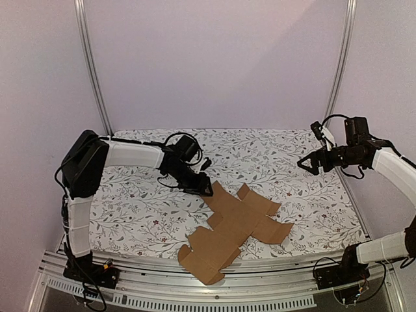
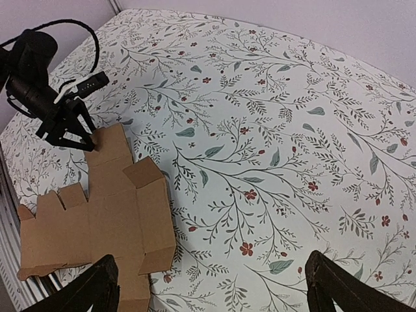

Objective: Fold the paper box

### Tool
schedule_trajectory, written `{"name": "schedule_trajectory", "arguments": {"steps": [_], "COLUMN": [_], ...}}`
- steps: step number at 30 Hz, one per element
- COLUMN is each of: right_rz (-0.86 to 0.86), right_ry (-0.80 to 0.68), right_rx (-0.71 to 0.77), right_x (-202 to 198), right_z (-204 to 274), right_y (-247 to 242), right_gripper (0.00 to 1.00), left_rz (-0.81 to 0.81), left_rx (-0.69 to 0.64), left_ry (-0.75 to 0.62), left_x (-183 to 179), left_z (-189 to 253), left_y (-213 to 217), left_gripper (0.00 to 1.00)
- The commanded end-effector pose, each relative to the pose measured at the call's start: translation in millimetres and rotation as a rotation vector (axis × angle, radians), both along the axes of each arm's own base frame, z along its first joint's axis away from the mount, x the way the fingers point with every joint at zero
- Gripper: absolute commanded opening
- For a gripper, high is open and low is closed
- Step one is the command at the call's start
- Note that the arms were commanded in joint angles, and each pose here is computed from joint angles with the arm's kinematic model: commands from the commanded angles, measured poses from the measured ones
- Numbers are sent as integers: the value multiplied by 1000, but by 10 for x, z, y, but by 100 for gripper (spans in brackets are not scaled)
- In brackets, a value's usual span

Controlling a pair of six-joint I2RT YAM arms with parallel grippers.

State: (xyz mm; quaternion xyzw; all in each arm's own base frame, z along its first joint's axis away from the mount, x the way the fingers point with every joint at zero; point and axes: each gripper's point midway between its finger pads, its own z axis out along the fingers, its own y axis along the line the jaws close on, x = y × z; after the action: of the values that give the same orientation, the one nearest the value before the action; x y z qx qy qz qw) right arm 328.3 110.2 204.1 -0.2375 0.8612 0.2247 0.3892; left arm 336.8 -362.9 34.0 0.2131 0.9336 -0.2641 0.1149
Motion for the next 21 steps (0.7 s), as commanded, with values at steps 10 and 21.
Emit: {"name": "schedule_trajectory", "arguments": {"steps": [10,21], "right_rz": [46,70], "right_ry": [42,67], "right_rx": [25,32], "right_x": [-27,-39], "right_z": [-109,-175], "right_y": [70,106], "right_gripper": [99,99], "left_rz": [49,239], "left_rx": [-125,-168], "left_ry": [-1,-178], "left_x": [173,347], "left_z": [199,637], "left_y": [-32,422], "left_gripper": [0,0]}}
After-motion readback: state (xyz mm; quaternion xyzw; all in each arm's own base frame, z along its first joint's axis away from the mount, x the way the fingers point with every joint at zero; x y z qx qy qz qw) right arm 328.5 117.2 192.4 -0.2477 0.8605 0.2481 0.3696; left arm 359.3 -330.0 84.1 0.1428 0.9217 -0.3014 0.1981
